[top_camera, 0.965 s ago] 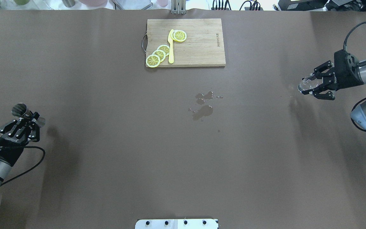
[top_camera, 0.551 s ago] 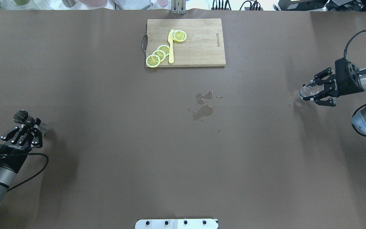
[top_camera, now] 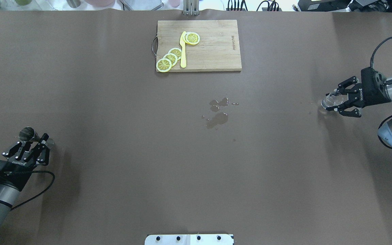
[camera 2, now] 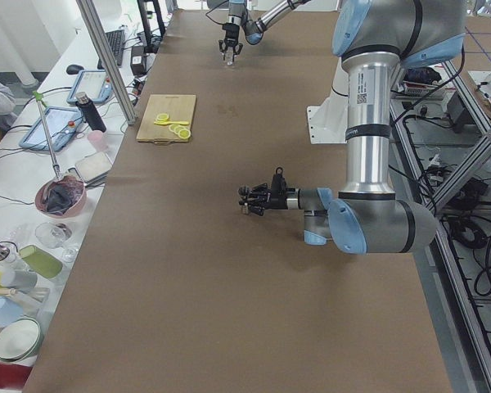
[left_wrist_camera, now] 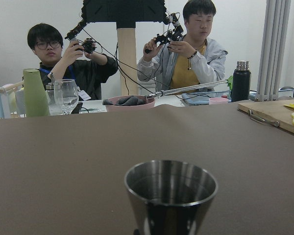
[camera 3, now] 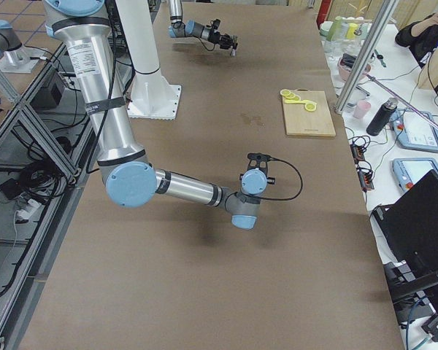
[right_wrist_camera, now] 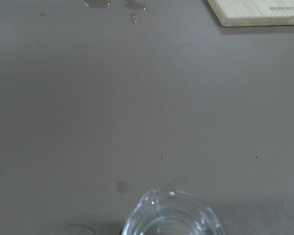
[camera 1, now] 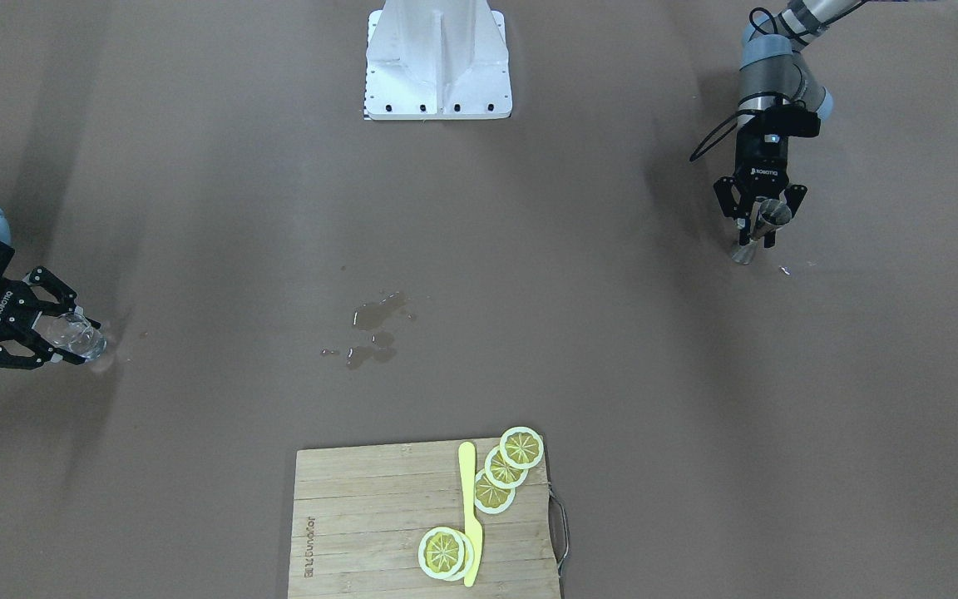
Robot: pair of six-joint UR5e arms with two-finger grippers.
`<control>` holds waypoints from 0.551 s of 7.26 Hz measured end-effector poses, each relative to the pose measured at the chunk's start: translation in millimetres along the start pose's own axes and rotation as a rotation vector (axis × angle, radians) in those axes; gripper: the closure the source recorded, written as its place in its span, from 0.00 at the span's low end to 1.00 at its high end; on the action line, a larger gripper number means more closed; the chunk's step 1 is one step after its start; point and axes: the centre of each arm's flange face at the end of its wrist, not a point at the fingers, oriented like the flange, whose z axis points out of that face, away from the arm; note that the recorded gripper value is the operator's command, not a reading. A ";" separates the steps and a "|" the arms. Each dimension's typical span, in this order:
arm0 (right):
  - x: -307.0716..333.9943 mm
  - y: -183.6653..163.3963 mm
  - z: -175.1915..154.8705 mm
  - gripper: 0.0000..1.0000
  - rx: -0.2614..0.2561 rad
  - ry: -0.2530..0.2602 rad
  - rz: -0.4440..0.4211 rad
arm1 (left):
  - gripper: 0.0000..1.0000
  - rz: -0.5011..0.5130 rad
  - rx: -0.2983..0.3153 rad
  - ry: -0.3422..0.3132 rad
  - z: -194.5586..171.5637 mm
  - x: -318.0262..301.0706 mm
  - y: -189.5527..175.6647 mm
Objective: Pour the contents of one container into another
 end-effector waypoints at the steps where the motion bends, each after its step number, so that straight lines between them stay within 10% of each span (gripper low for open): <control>1: -1.0 0.9 1.1 1.00 0.000 -0.002 -0.001 | 0.01 0.000 0.000 0.001 -0.4 0.3 0.4; 4: -4.8 2.4 7.9 1.00 -0.003 -0.003 -0.003 | 0.01 0.008 -0.010 0.007 -8.3 -5.7 -2.6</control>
